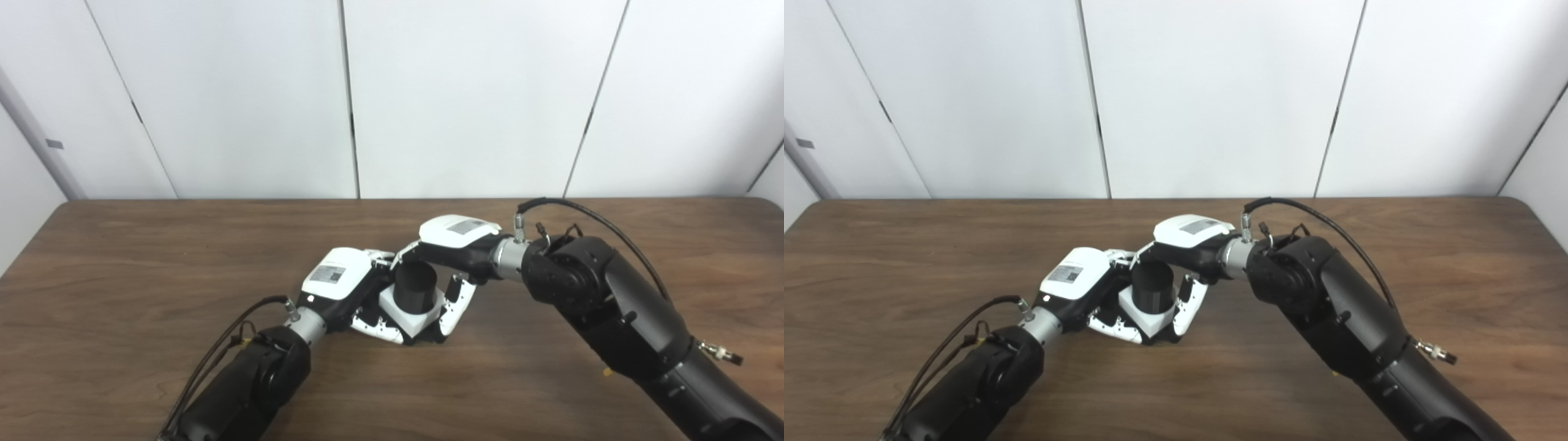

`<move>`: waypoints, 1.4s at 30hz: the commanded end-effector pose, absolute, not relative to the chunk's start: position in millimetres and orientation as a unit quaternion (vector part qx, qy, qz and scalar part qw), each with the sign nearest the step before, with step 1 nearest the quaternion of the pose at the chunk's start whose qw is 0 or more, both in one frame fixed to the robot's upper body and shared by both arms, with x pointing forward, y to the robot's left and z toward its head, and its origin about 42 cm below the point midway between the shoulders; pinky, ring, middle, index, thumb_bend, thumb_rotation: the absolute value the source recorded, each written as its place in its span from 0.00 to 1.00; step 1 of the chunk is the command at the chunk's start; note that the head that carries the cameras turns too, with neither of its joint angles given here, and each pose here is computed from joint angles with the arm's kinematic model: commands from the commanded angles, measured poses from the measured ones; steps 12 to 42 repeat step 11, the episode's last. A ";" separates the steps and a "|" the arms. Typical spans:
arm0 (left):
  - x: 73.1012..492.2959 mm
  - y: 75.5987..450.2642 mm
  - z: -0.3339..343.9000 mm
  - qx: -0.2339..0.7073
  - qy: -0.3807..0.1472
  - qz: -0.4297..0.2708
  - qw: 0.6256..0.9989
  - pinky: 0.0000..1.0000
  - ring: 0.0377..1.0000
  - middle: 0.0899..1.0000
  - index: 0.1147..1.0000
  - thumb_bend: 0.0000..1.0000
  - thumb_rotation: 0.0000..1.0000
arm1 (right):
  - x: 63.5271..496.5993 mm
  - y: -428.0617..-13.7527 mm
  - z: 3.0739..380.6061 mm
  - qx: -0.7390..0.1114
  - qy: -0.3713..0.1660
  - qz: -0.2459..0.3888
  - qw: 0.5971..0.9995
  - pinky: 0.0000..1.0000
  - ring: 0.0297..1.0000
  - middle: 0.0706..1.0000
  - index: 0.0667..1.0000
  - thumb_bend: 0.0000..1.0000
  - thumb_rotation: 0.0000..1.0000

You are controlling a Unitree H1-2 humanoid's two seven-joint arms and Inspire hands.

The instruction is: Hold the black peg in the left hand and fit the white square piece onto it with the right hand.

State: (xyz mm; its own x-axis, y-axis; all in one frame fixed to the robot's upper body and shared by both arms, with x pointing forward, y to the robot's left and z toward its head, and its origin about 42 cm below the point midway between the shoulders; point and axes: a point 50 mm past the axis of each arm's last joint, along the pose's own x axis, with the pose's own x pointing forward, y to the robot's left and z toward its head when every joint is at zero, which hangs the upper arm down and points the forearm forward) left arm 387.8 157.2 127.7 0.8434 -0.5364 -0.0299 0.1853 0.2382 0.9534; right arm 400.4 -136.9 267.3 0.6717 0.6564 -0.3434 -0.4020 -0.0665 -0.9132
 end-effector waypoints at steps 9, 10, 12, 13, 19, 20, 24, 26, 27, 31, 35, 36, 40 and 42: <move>373.7 161.8 93.0 0.591 -0.074 -0.288 0.750 0.69 0.83 0.83 0.43 0.52 0.08 | 408.5 -155.0 294.3 -0.612 -0.145 0.339 0.700 0.81 0.83 0.81 0.72 0.86 0.21; 373.6 161.9 92.4 0.590 -0.075 -0.288 0.750 0.69 0.83 0.82 0.42 0.52 0.08 | 409.9 -158.5 296.3 -0.609 -0.148 0.328 0.707 0.80 0.83 0.81 0.73 0.85 0.20; 373.6 162.1 91.8 0.589 -0.074 -0.288 0.751 0.69 0.83 0.82 0.42 0.52 0.07 | 411.2 -161.8 298.2 -0.607 -0.151 0.318 0.712 0.80 0.83 0.81 0.73 0.84 0.19; 373.6 162.1 91.8 0.589 -0.074 -0.288 0.751 0.69 0.83 0.82 0.42 0.52 0.07 | 411.2 -161.8 298.2 -0.607 -0.151 0.318 0.712 0.80 0.83 0.81 0.73 0.84 0.19; 373.6 162.1 91.8 0.589 -0.074 -0.288 0.751 0.69 0.83 0.82 0.42 0.52 0.07 | 411.2 -161.8 298.2 -0.607 -0.151 0.318 0.712 0.80 0.83 0.81 0.73 0.84 0.19; 373.6 162.1 91.8 0.589 -0.074 -0.288 0.751 0.69 0.83 0.82 0.42 0.52 0.07 | 411.2 -161.8 298.2 -0.607 -0.151 0.318 0.712 0.80 0.83 0.81 0.73 0.84 0.19; 373.6 162.1 91.8 0.589 -0.074 -0.288 0.751 0.69 0.83 0.82 0.42 0.52 0.07 | 411.2 -161.8 298.2 -0.607 -0.151 0.318 0.712 0.80 0.83 0.81 0.73 0.84 0.19; 373.6 162.1 91.8 0.589 -0.074 -0.288 0.751 0.69 0.83 0.82 0.42 0.52 0.07 | 411.2 -161.8 298.2 -0.607 -0.151 0.318 0.712 0.80 0.83 0.81 0.73 0.84 0.19; 373.6 162.1 91.8 0.589 -0.074 -0.288 0.751 0.69 0.83 0.82 0.42 0.52 0.07 | 411.2 -161.8 298.2 -0.607 -0.151 0.318 0.712 0.80 0.83 0.81 0.73 0.84 0.19; 373.6 162.1 91.8 0.589 -0.074 -0.288 0.751 0.69 0.83 0.82 0.42 0.52 0.07 | 411.2 -161.8 298.2 -0.607 -0.151 0.318 0.712 0.80 0.83 0.81 0.73 0.84 0.19; 373.6 162.1 91.8 0.589 -0.074 -0.288 0.751 0.69 0.83 0.82 0.42 0.52 0.07 | 411.2 -161.8 298.2 -0.607 -0.151 0.318 0.712 0.80 0.83 0.81 0.73 0.84 0.19; 373.6 162.1 91.8 0.589 -0.074 -0.288 0.751 0.69 0.83 0.82 0.42 0.52 0.07 | 411.2 -161.8 298.2 -0.607 -0.151 0.318 0.712 0.80 0.83 0.81 0.73 0.84 0.19; 373.6 162.1 91.8 0.589 -0.074 -0.288 0.751 0.69 0.83 0.82 0.42 0.52 0.07 | 411.2 -161.8 298.2 -0.607 -0.151 0.318 0.712 0.80 0.83 0.81 0.73 0.84 0.19; 373.6 162.1 91.8 0.589 -0.074 -0.288 0.751 0.69 0.83 0.82 0.42 0.52 0.07 | 411.2 -161.8 298.2 -0.607 -0.151 0.318 0.712 0.80 0.83 0.81 0.73 0.84 0.19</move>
